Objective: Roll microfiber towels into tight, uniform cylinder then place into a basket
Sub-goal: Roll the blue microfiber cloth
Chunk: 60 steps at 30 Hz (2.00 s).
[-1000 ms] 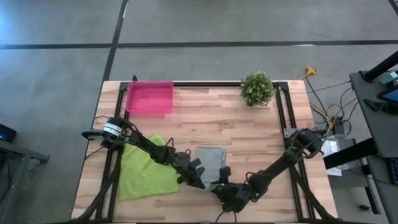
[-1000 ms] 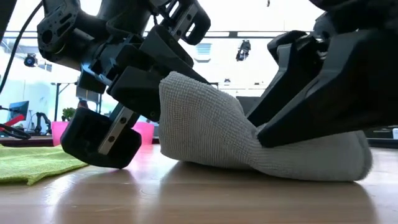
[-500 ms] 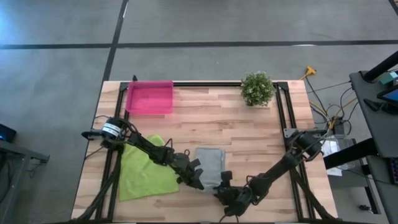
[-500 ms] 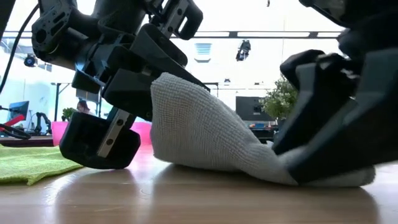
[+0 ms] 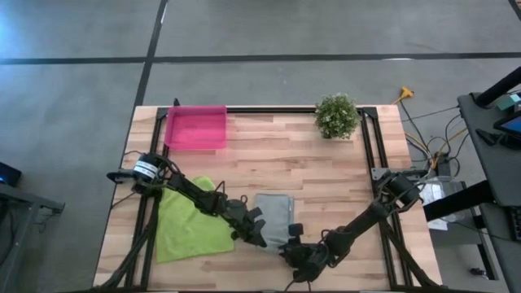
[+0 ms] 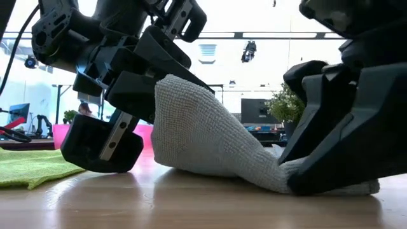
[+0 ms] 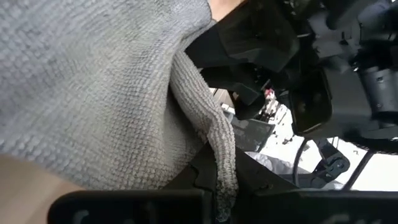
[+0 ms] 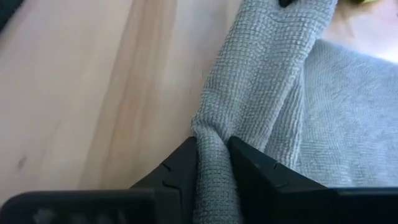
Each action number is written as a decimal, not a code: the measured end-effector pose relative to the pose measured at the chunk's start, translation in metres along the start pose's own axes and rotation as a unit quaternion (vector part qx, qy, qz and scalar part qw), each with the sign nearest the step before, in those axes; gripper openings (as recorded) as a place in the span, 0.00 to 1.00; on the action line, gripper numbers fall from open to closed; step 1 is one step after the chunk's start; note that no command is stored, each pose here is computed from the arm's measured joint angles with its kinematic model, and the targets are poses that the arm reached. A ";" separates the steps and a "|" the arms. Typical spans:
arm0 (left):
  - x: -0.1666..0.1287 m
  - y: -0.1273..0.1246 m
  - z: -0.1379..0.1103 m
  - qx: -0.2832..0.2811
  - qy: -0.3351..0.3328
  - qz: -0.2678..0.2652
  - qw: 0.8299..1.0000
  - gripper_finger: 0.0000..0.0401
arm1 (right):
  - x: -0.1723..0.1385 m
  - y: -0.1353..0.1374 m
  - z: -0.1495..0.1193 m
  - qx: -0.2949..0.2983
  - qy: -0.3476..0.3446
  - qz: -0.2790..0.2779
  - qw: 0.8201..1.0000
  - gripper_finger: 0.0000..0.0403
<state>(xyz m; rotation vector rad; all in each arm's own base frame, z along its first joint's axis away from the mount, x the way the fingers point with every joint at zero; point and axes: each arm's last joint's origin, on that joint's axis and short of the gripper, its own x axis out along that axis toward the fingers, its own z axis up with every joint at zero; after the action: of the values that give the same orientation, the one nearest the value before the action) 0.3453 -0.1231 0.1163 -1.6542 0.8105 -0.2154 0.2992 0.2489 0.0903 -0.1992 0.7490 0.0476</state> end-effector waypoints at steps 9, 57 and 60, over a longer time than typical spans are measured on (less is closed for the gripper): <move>0.001 0.003 -0.006 0.138 0.053 0.011 0.989 0.00 | 0.001 0.005 0.005 0.065 0.001 0.065 0.996 0.04; -0.047 -0.090 -0.078 0.752 -0.002 0.146 0.643 0.32 | -0.016 -0.021 0.017 0.083 0.075 0.130 0.985 0.02; -0.031 -0.089 -0.077 0.767 0.007 0.151 0.624 0.32 | -0.017 -0.027 0.022 0.100 0.072 0.131 0.984 0.02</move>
<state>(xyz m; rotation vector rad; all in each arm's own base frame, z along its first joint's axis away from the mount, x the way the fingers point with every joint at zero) 0.3147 -0.1617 0.2273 0.1395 0.5289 -0.4912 0.3041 0.2272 0.1218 0.0895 0.9157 0.2081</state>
